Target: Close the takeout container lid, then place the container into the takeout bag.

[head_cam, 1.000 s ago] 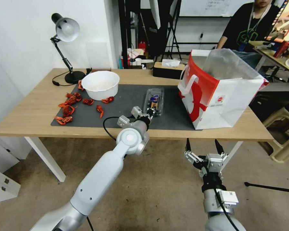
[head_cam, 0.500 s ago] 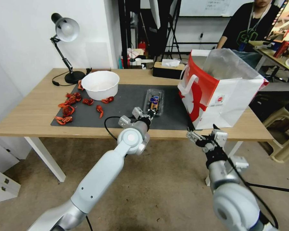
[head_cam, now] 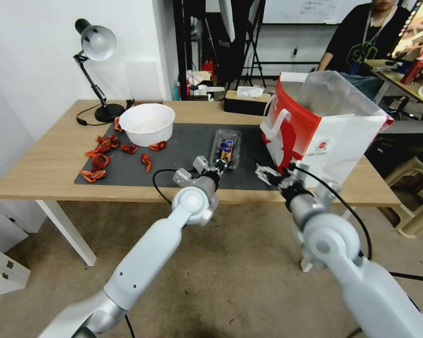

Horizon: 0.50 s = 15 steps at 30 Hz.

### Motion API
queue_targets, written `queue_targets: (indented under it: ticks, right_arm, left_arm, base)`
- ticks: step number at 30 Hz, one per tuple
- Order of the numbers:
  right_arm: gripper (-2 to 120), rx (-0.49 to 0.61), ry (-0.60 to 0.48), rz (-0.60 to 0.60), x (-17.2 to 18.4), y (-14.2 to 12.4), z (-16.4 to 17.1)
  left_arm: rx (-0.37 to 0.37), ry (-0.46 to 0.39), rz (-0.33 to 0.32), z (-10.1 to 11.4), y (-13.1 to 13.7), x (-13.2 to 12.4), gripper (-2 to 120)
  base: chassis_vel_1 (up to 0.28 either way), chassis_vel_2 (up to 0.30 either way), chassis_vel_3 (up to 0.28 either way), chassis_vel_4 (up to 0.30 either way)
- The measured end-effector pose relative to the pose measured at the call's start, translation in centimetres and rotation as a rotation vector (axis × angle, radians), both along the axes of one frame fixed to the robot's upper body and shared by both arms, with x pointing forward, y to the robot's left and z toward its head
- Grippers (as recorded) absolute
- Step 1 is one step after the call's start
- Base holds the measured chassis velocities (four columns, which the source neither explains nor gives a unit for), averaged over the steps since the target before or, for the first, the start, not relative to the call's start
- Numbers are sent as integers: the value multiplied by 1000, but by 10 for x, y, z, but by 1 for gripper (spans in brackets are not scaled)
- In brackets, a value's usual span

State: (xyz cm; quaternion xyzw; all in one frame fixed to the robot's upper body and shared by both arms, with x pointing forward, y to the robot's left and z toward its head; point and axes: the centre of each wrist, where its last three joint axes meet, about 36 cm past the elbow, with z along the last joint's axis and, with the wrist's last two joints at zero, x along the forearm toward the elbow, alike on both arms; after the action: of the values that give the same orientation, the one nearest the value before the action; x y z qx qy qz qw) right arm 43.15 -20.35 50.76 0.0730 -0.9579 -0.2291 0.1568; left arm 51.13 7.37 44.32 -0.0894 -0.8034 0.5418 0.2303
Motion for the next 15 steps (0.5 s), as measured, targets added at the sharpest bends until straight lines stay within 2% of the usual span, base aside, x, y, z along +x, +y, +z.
queue_targets:
  ticks: [2, 5, 6, 10, 15]
  right_arm:
    - [100, 8, 6, 3, 8, 3, 1]
    - [100, 25, 30, 2, 41, 14, 1]
    - [100, 25, 30, 2, 41, 14, 1]
    - [100, 20, 71, 6, 78, 30, -8]
    - [99, 15, 87, 15, 92, 39, -12]
  left_arm:
    - [1, -1, 1, 0, 0, 0, 0]
    - [4, -5, 2, 0, 0, 0, 0]
    - [4, -5, 2, 0, 0, 0, 0]
    - [10, -9, 6, 0, 2, 0, 0]
    - [11, -10, 8, 0, 3, 0, 0]
  base:
    - [0, 0, 0, 0]
    - [0, 0, 0, 0]
    - [0, 0, 0, 0]
    - [0, 0, 0, 0]
    - [0, 0, 0, 0]
